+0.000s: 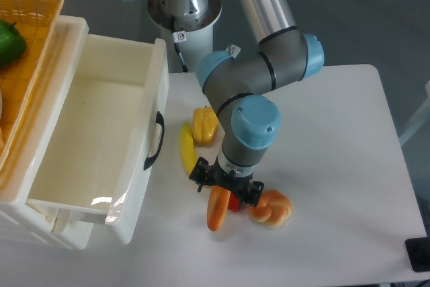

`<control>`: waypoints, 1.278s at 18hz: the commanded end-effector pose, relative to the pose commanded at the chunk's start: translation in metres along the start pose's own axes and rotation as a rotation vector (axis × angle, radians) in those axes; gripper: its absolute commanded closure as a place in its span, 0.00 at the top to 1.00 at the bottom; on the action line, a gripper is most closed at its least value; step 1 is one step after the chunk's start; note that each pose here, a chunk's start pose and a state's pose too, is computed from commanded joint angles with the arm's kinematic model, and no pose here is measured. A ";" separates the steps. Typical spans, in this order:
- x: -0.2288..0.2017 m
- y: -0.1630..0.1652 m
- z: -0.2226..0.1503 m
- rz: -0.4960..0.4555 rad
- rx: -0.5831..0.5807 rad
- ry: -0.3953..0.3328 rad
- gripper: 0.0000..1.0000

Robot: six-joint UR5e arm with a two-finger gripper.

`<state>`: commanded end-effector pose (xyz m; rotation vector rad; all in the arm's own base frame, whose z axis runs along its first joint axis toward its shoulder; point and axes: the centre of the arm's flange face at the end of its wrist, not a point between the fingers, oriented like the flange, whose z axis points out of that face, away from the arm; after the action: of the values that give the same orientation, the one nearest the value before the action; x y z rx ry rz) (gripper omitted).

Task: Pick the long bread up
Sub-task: 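Close the gripper around the middle of the long bread loaf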

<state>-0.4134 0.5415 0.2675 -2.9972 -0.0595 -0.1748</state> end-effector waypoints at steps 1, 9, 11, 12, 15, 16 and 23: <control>0.000 0.002 0.003 0.010 -0.004 0.004 1.00; -0.007 0.001 0.021 0.007 -0.020 0.022 1.00; -0.008 0.001 0.028 0.006 -0.025 0.028 1.00; -0.009 0.000 0.029 0.006 -0.024 0.027 1.00; -0.009 0.001 0.032 0.003 -0.027 0.030 1.00; -0.010 0.001 0.033 0.003 -0.028 0.031 1.00; -0.010 0.000 0.033 -0.003 -0.028 0.033 0.14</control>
<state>-0.4200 0.5458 0.2335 -3.0212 -0.0590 -0.2279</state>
